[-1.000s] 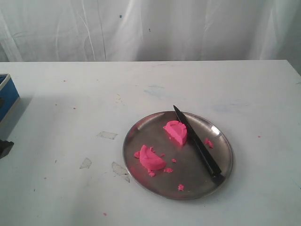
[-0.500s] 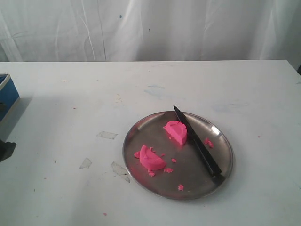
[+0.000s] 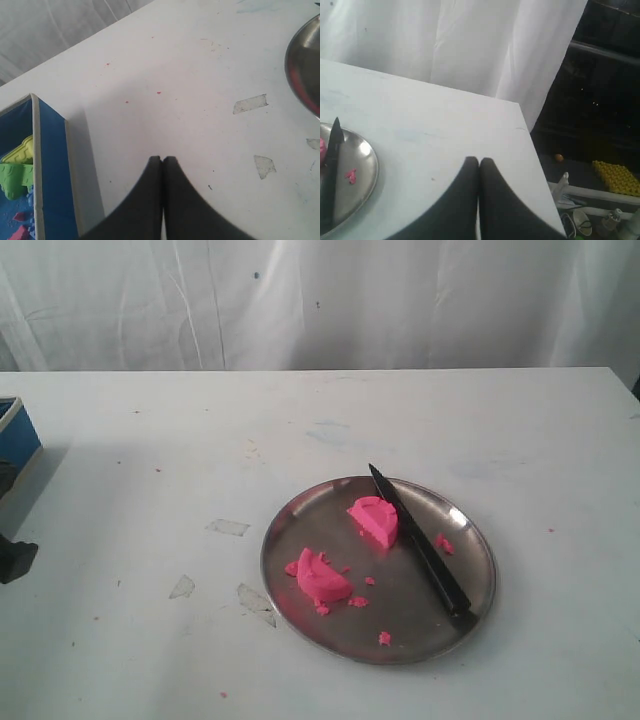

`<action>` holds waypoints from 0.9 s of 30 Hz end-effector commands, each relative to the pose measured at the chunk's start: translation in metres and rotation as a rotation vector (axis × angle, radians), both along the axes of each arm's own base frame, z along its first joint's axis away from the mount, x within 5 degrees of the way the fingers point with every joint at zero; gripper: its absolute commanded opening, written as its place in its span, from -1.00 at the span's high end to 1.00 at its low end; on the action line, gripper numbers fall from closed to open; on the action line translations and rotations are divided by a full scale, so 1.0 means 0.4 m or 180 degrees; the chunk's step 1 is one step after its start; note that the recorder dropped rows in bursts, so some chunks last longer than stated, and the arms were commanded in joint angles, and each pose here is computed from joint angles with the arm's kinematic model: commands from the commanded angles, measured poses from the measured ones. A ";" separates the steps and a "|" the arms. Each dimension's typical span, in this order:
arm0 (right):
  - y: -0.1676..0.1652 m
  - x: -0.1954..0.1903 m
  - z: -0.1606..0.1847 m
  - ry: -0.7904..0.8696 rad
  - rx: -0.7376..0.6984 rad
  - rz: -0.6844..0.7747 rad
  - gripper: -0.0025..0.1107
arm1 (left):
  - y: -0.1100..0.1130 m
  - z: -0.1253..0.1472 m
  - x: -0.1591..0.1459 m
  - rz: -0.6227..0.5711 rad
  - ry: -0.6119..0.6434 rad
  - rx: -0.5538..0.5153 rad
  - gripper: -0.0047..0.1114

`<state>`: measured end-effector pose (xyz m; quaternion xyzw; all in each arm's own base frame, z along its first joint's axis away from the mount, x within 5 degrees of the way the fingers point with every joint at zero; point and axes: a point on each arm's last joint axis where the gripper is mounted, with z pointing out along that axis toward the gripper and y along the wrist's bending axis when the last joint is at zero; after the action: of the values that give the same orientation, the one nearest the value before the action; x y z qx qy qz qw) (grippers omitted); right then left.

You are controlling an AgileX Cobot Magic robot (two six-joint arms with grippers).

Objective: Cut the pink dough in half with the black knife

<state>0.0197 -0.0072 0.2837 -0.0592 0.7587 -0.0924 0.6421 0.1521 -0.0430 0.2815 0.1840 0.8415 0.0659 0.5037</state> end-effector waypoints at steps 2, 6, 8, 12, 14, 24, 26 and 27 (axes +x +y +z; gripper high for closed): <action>0.011 0.070 -0.097 -0.0668 -0.0071 0.0117 0.96 | 0.003 -0.002 -0.004 0.0019 -0.0005 -0.0013 0.92; 0.017 0.089 -0.162 -0.0986 0.0164 0.0175 0.96 | 0.003 -0.002 -0.004 0.0019 -0.0005 -0.0013 0.92; 0.014 0.092 -0.186 -0.0661 0.0136 0.0109 0.96 | 0.003 -0.002 -0.004 0.0014 -0.0009 -0.0017 0.92; 0.011 0.090 -0.224 -0.0130 0.0166 0.0052 0.96 | 0.004 -0.002 -0.004 0.0019 -0.0003 -0.0006 0.92; 0.009 0.087 -0.241 0.0116 0.0176 0.0025 0.96 | 0.003 -0.002 -0.004 0.0016 -0.0006 -0.0009 0.92; 0.008 0.083 -0.259 0.0378 0.0185 -0.0004 0.96 | 0.003 -0.002 -0.004 0.0016 -0.0006 -0.0009 0.92; 0.008 0.083 -0.259 0.0378 0.0185 -0.0004 0.96 | 0.003 -0.002 -0.004 0.0016 -0.0006 -0.0009 0.92; 0.008 0.083 -0.259 0.0371 0.0185 -0.0003 0.96 | 0.010 0.002 -0.008 0.0055 -0.0031 -0.0018 0.92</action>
<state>0.0529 -0.0037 0.1815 -0.0467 0.7979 -0.0648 0.5975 0.1520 -0.0431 0.2814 0.1828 0.8421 0.0644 0.5033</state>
